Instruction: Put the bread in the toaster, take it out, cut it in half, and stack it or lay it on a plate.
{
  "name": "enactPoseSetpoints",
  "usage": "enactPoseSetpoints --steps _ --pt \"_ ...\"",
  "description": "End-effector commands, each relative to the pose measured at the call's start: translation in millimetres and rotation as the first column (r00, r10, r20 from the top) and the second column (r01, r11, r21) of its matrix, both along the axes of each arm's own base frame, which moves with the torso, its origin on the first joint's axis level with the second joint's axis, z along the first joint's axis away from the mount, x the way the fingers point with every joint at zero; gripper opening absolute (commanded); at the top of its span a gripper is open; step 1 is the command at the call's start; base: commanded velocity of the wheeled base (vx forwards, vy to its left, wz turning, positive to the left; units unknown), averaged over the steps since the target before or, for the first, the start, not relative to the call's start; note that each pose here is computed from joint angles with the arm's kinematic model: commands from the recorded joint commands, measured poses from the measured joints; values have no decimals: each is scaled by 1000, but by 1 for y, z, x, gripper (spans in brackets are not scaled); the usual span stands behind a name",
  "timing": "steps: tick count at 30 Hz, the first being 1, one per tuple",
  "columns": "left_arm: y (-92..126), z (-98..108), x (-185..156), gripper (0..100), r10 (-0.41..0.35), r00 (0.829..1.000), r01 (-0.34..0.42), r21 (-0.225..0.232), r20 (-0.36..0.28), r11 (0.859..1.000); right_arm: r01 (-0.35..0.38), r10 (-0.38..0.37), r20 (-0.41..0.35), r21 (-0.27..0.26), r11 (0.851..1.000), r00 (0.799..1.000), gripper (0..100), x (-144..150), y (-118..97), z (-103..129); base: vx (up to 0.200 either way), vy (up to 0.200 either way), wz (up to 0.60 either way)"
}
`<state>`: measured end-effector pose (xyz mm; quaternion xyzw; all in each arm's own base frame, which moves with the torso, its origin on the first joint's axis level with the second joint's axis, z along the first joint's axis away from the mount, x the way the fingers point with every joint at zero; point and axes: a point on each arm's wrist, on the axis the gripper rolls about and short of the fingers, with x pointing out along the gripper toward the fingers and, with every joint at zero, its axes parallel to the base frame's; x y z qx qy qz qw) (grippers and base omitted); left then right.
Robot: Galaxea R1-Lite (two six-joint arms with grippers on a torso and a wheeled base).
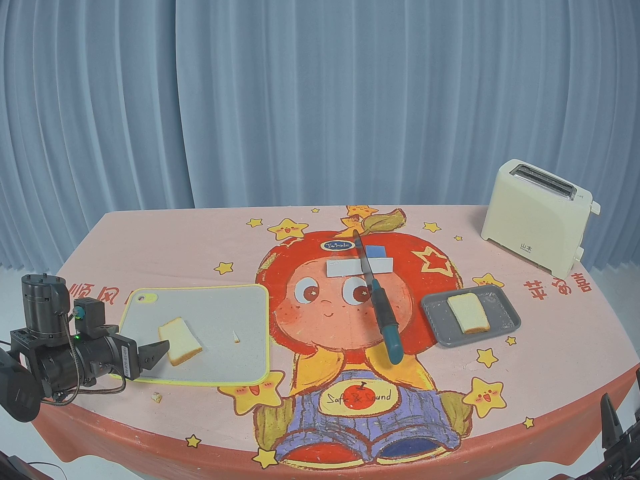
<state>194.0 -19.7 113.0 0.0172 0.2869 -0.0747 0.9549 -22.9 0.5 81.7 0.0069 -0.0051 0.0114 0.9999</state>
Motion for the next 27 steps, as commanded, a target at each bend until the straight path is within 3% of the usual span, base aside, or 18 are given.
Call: enactPoseSetpoints --steps 1,5,11,16,27 --pt "0 -6 3 100 0 1000 0 0 -25 1000 0 0 -7 0 1000 1000 100 1 0 -5 0 0 0" --pt "-1 -10 11 100 4 1000 -4 -4 13 1000 0 0 -9 0 1000 1000 100 1 0 -5 0 0 0" --pt "-1 -26 20 100 21 1000 -21 4 21 1000 0 0 -7 0 1000 1000 100 1 0 -5 0 0 0" --pt "0 -25 22 100 48 998 -48 -14 26 999 0 0 -9 0 1000 1000 100 1 0 -5 0 0 0" --pt "1 -25 22 100 77 997 -77 -2 29 997 0 0 -7 0 1000 1000 100 1 0 -5 0 0 0"
